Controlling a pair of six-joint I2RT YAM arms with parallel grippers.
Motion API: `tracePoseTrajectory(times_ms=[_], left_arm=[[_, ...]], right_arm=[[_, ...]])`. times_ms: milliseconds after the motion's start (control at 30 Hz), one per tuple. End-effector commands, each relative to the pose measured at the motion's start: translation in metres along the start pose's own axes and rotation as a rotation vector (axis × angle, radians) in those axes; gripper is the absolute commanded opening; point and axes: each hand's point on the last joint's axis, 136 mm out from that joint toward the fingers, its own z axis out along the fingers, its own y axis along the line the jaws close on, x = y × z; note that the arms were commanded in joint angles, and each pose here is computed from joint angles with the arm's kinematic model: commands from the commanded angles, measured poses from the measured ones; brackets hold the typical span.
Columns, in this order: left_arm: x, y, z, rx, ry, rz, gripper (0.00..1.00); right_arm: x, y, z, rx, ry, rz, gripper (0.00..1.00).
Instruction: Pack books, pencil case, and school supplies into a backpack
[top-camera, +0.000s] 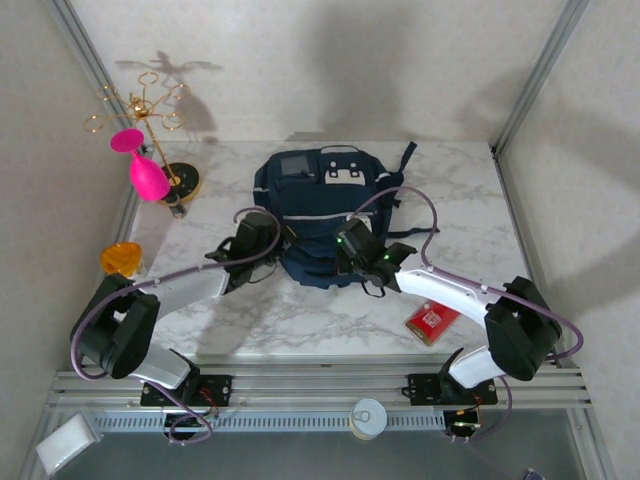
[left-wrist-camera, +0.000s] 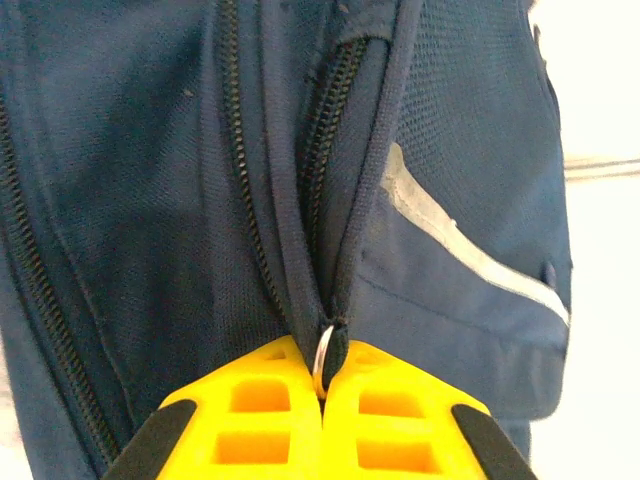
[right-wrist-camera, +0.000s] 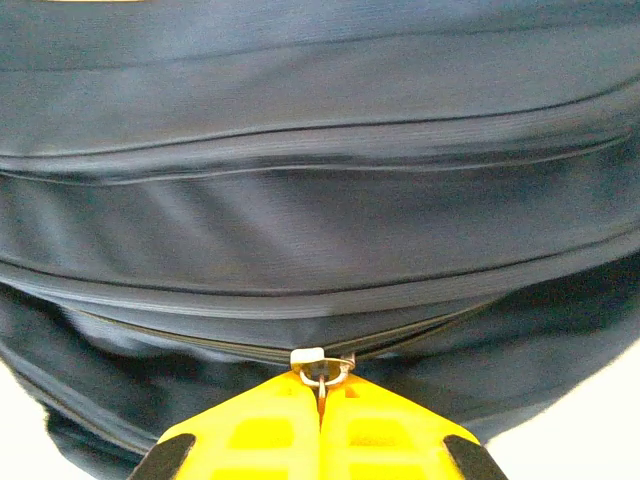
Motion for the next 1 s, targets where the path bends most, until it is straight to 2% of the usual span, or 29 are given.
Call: tracePoseTrajectory(times_ms=[0, 100, 167, 233, 267, 300, 467, 600, 867, 967], left_arm=[[-0.083, 0.033, -0.008, -0.162, -0.221, 0.068, 0.00], [-0.080, 0.011, -0.001, -0.071, -0.158, 0.065, 0.01], [-0.066, -0.003, -0.003, -0.006, -0.110, 0.043, 0.36], [-0.050, -0.011, -0.012, 0.052, -0.090, 0.009, 0.54], [-0.042, -0.014, -0.020, 0.071, -0.089, -0.014, 0.61], [-0.035, -0.013, -0.025, 0.079, -0.086, -0.038, 0.62], [0.007, -0.027, -0.049, 0.225, -0.070, -0.222, 0.65], [0.031, -0.039, -0.041, 0.263, -0.030, -0.303, 0.65], [0.056, -0.040, -0.010, 0.248, -0.015, -0.428, 0.53], [0.061, -0.028, -0.003, 0.216, -0.037, -0.466, 0.42]], right_arm=[[0.017, -0.035, -0.013, 0.184, 0.094, -0.047, 0.00], [0.008, 0.015, -0.010, 0.042, 0.068, -0.100, 0.00], [0.003, 0.042, -0.009, -0.051, 0.047, -0.101, 0.00], [0.001, 0.054, -0.005, -0.097, 0.045, -0.087, 0.00], [0.001, 0.054, -0.003, -0.096, 0.045, -0.081, 0.00], [0.001, 0.055, -0.001, -0.095, 0.045, -0.076, 0.00], [0.006, 0.059, 0.002, -0.135, 0.038, -0.083, 0.00], [0.008, 0.058, 0.005, -0.134, 0.037, -0.092, 0.00], [0.003, 0.065, 0.008, -0.153, 0.028, -0.104, 0.00], [-0.003, 0.067, 0.008, -0.147, 0.011, -0.113, 0.00]])
